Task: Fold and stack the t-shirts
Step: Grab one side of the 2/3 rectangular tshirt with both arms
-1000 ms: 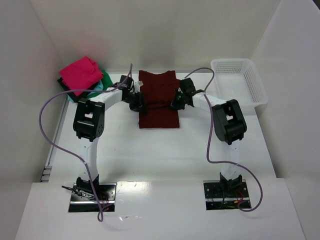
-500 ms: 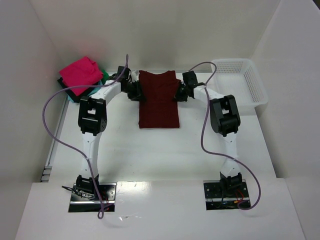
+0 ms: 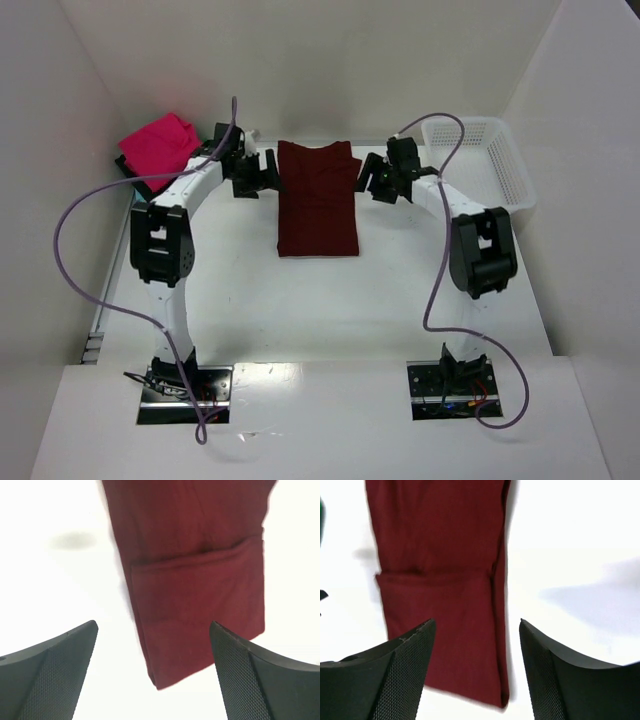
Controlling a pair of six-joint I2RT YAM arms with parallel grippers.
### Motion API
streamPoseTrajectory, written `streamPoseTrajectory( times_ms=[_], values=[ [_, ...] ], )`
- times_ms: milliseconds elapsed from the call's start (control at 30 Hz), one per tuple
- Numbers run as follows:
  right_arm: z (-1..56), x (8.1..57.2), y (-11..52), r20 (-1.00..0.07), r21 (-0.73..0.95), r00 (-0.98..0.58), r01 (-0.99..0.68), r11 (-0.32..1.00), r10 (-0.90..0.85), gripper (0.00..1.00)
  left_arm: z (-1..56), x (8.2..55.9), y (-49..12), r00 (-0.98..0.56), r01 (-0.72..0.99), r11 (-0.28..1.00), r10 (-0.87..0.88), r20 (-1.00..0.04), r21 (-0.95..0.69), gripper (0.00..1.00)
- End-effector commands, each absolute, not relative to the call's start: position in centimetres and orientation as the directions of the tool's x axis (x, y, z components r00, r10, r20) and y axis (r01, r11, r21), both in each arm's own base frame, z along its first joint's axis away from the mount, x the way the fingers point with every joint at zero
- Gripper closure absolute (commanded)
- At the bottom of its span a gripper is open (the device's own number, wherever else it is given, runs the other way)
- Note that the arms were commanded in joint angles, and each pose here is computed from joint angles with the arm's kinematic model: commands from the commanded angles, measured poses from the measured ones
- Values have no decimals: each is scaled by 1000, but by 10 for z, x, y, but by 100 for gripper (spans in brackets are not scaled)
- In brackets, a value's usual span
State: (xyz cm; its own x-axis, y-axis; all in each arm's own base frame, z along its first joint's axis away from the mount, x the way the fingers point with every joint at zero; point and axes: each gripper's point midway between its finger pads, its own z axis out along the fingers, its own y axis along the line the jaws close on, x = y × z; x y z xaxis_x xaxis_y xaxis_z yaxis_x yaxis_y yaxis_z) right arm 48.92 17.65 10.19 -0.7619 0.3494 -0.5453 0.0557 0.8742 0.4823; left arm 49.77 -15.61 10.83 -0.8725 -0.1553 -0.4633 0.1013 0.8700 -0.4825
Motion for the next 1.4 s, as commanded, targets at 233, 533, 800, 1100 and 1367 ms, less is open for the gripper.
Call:
streamPoseTrajectory(
  times_ms=[233,533,800,1100,1367],
  values=[
    [55,387,180,-404,480,-871,58,875,280,30,83,393,-174,-940,110,846,-82,-331,-522,0],
    [31,350,202,-356,470,-906,40,882,230,36,56,363,-174,-961,61,844,-96,-261,-534,8],
    [32,360,203,-366,463,-898,51,885,244,43,49,357,-184,-969,74,817,-77,-236,-571,16],
    [21,359,202,-354,463,-897,78,883,265,58,38,354,-185,-971,50,832,-89,-222,-553,33],
    [12,355,203,-326,467,-904,101,878,277,78,28,361,-185,-962,18,853,-127,-240,-521,57]
  ],
)
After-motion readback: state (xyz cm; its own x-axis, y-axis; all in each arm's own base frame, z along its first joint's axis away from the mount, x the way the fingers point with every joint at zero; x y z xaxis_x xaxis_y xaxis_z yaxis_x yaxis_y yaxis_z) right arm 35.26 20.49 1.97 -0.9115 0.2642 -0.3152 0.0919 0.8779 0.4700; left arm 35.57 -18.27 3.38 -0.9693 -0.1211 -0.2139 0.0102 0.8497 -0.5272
